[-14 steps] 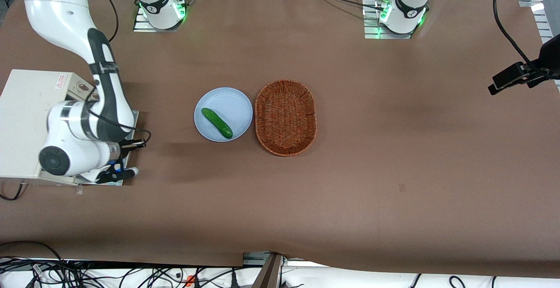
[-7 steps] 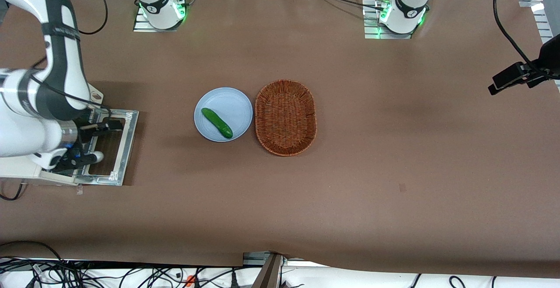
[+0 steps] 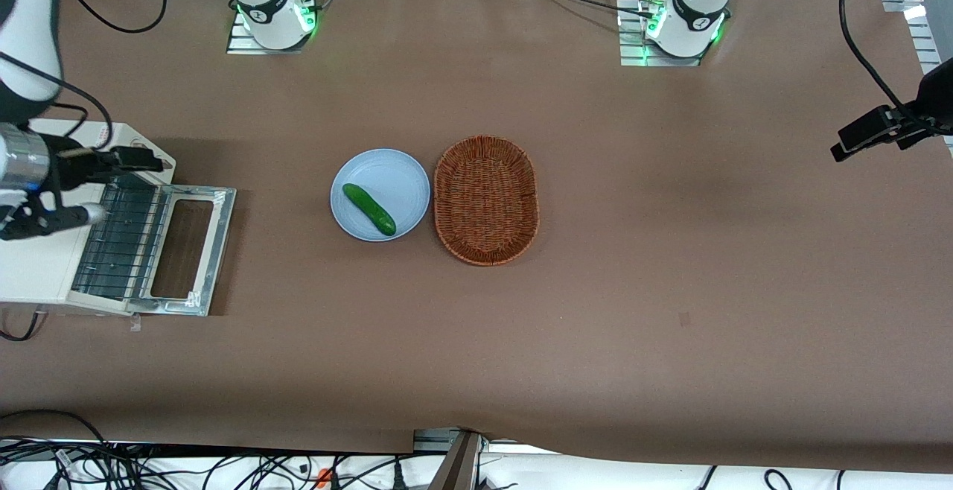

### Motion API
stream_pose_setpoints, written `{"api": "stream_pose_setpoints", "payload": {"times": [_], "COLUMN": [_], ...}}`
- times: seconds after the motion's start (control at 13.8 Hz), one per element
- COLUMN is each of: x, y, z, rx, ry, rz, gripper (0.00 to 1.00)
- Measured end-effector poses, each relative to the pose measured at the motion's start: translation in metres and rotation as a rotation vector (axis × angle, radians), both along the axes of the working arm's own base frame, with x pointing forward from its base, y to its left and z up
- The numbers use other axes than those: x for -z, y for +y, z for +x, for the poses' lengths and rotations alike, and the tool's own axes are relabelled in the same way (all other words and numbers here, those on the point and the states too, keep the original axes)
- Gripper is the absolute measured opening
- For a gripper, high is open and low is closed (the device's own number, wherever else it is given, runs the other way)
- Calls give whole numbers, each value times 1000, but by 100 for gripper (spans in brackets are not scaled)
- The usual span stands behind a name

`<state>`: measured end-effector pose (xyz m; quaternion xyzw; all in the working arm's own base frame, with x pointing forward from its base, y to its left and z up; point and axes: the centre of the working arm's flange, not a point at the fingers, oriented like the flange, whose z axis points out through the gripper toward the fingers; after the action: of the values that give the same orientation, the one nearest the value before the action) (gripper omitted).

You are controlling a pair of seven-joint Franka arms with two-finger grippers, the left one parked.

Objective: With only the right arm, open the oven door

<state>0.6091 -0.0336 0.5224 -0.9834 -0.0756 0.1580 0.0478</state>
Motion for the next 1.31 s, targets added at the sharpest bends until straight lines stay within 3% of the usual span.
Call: {"api": "stream_pose_setpoints", "payload": {"times": [0.44,0.94,1.31], "x": [-57,-80,-86], "y": [-5,-3,-5], "z": [-34,-44,-27], "rx": [115,144,146], "ry": [-11,-53,-177], "rz": [-14,-60,-82], "gripper": [100,100,100]}}
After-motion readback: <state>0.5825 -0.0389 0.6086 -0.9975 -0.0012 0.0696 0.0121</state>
